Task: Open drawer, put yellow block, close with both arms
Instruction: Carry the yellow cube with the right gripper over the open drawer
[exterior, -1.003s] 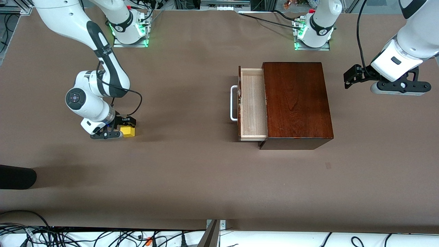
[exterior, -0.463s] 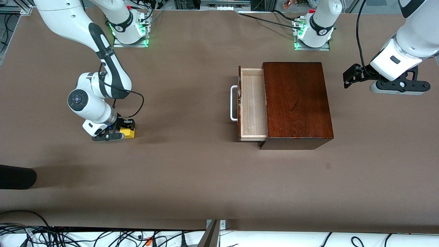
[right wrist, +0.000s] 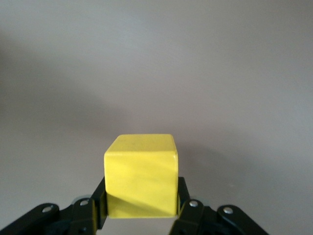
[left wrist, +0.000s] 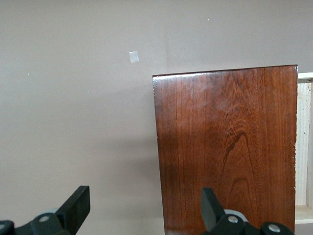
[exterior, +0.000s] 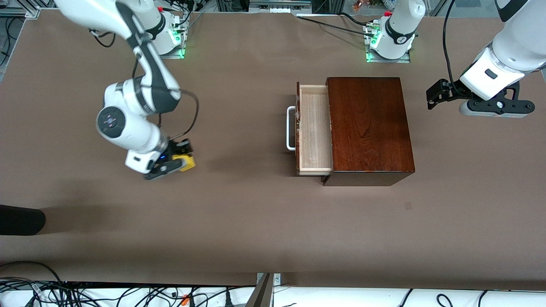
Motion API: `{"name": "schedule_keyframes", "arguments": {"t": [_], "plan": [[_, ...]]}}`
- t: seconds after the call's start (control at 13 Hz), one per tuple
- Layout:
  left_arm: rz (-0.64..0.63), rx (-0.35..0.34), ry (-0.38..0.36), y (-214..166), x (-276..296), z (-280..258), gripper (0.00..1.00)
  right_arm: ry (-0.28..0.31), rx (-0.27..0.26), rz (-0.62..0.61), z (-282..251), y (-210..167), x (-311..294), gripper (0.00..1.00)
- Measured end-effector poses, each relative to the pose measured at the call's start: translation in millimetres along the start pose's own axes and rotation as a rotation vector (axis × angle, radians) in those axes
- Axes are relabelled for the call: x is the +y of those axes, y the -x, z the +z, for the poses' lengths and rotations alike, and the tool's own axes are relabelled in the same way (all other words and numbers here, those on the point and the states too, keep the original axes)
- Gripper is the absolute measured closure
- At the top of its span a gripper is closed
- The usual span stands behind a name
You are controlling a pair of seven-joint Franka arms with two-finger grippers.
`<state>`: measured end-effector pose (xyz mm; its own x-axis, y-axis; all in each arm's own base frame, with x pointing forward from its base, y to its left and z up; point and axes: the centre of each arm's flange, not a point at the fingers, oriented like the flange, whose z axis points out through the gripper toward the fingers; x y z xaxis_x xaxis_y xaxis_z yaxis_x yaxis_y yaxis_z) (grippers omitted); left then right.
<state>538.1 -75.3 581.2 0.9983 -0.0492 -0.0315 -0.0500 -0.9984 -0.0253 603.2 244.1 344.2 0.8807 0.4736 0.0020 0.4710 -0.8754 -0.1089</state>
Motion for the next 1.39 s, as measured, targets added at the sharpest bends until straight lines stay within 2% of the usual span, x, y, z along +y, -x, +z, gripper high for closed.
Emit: {"name": "schedule_keyframes", "arguments": {"t": [0.31,0.69,1.0,1.39], "plan": [[0.003,0.002,0.000,0.5,1.4,-1.2,0.00,0.062,0.042,-0.288,-58.7,-27.9,-160.3,0.45],[0.003,0.000,0.000,0.9,1.8,-1.2,0.00,0.061,0.111,-0.560,-63.3,-28.5,-346.3,0.45],[0.003,0.000,0.000,1.0,1.9,-1.3,0.00,0.132,0.142,-0.693,-40.5,-26.0,-418.3,0.45],[0.003,0.000,0.000,1.0,2.1,-1.3,0.00,0.201,0.116,-0.817,-8.2,-22.4,-440.3,0.45]]}}
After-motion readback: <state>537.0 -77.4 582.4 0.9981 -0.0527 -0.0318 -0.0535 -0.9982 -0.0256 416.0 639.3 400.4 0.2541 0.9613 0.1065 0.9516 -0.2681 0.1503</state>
